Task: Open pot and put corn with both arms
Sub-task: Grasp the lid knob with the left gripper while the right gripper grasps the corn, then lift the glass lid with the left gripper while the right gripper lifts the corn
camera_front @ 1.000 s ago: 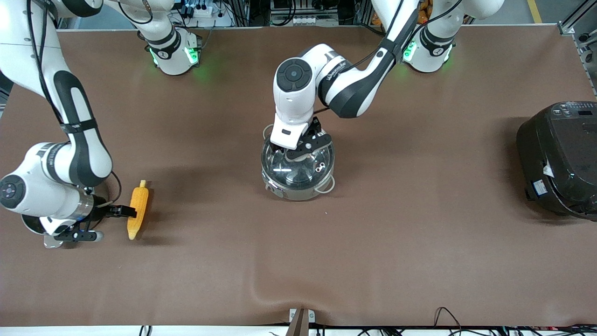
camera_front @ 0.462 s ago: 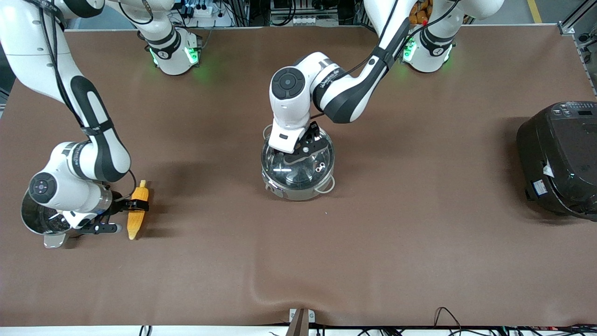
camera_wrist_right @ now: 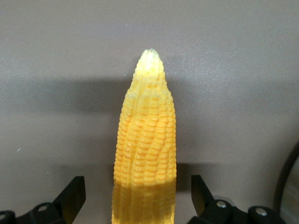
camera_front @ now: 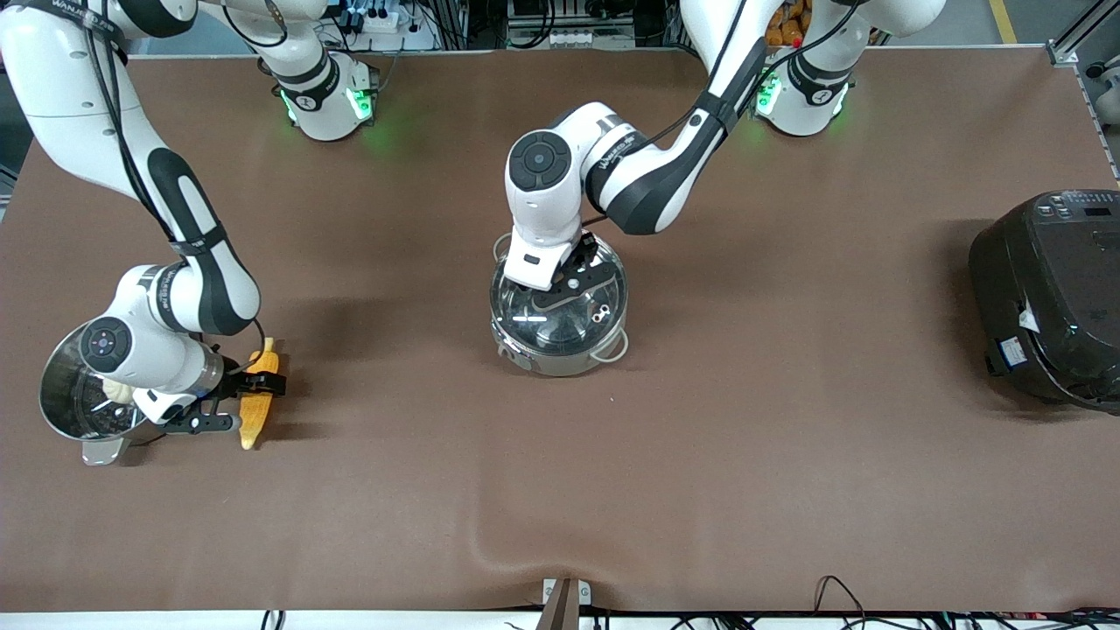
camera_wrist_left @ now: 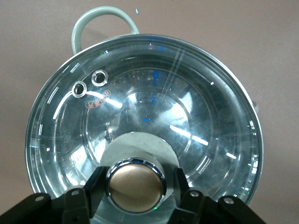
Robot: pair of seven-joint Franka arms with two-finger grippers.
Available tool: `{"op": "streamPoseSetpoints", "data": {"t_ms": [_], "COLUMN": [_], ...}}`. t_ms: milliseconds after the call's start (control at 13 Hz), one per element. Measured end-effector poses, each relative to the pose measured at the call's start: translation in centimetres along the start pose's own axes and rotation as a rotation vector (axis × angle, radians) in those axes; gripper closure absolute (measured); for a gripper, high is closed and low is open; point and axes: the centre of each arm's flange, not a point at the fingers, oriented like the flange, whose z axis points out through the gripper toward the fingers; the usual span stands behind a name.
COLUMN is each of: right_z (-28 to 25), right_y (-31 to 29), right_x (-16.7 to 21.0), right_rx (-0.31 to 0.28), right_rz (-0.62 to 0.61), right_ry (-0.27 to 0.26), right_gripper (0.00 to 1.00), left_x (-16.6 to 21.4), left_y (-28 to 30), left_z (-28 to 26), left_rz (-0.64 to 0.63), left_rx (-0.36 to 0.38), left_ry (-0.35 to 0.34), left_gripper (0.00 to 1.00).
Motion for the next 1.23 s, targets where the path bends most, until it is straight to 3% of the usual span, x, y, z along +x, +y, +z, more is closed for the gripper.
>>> {"op": "streamPoseSetpoints", "data": {"t_ms": [77,154,231,538,846,923,1231], "right_z": [0.3,0.4,0.4,0.3,-1.0,-2.6,-12.1], "right_y": [0.0,0.0,0.0,0.0,0.4,0.0,-5.9], "right_x": [-0.2,-0.2,-0.2,-0.2,0.1,0.6,2.5], "right_rx": [-0.003,-0.007,-0.009,-0.012,-0.015,-0.016,-0.021], "right_rz": [-0.004,-0.009,-0.011,-0.041,-0.077,-0.086,-0.175], "right_ry": [0.002,0.003,0.004,0.004,0.005,0.003,0.041], "right_gripper": [0.0,0.0,0.09,0.53,0.56,0.61,0.61], "left_x": [0.0,0.0,0.0,0.0,1.8,3.0,10.9], "left_y": [0.0,0.0,0.0,0.0,-0.6,-1.4,-9.0], "left_z": [-0.1,-0.2,-0.2,-0.3,-3.7,-5.8,-13.5], "left_rz": [0.0,0.0,0.0,0.0,-0.021,-0.011,0.125], "left_rx": [-0.001,-0.002,-0.001,-0.002,-0.043,-0.05,-0.006], "left_ry": [0.0,0.001,0.001,0.002,0.019,0.021,-0.007], "left_gripper": [0.36,0.42,0.5,0.5,0.5,0.5,0.5]}}
